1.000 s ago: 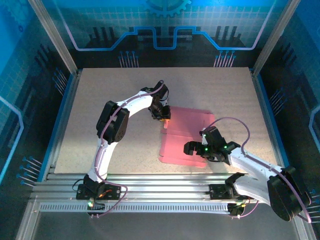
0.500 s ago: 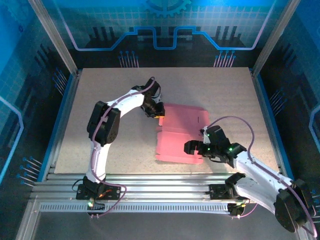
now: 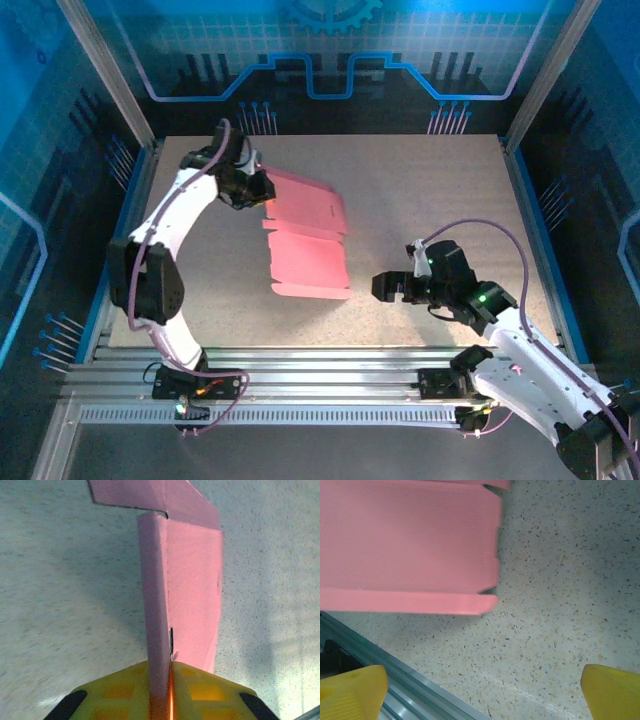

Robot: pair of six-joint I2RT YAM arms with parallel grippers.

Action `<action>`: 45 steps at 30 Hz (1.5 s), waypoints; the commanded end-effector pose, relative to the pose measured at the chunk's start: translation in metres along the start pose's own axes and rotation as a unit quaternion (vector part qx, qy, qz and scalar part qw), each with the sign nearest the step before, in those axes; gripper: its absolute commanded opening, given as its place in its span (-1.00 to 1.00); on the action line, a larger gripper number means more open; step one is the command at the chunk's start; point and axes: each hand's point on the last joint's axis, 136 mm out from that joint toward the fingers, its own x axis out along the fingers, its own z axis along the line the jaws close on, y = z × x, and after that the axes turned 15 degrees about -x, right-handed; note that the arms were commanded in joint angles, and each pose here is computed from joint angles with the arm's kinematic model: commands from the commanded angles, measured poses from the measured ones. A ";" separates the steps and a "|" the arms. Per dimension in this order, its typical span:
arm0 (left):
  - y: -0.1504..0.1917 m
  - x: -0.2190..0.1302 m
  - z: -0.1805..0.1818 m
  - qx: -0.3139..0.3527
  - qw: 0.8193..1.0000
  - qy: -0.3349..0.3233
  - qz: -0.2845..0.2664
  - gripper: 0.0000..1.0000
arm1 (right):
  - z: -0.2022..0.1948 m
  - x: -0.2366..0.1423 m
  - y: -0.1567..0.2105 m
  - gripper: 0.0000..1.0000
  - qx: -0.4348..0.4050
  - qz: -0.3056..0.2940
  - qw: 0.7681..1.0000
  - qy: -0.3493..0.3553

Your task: Fold the paper box

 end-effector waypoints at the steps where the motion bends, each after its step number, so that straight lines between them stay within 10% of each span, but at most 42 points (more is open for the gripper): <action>1: 0.011 -0.034 0.031 0.003 0.998 -0.060 0.002 -0.67 | -0.004 -0.008 0.000 1.00 -0.001 0.008 1.000 0.015; 21: -0.004 -0.185 0.073 -0.001 0.961 -0.240 -0.138 -0.70 | -0.009 -0.010 0.016 1.00 0.006 0.009 1.000 0.020; 45: 0.017 -0.043 0.003 0.079 0.934 -0.338 -0.088 -0.69 | -0.018 -0.013 0.033 1.00 0.015 0.012 0.999 0.033</action>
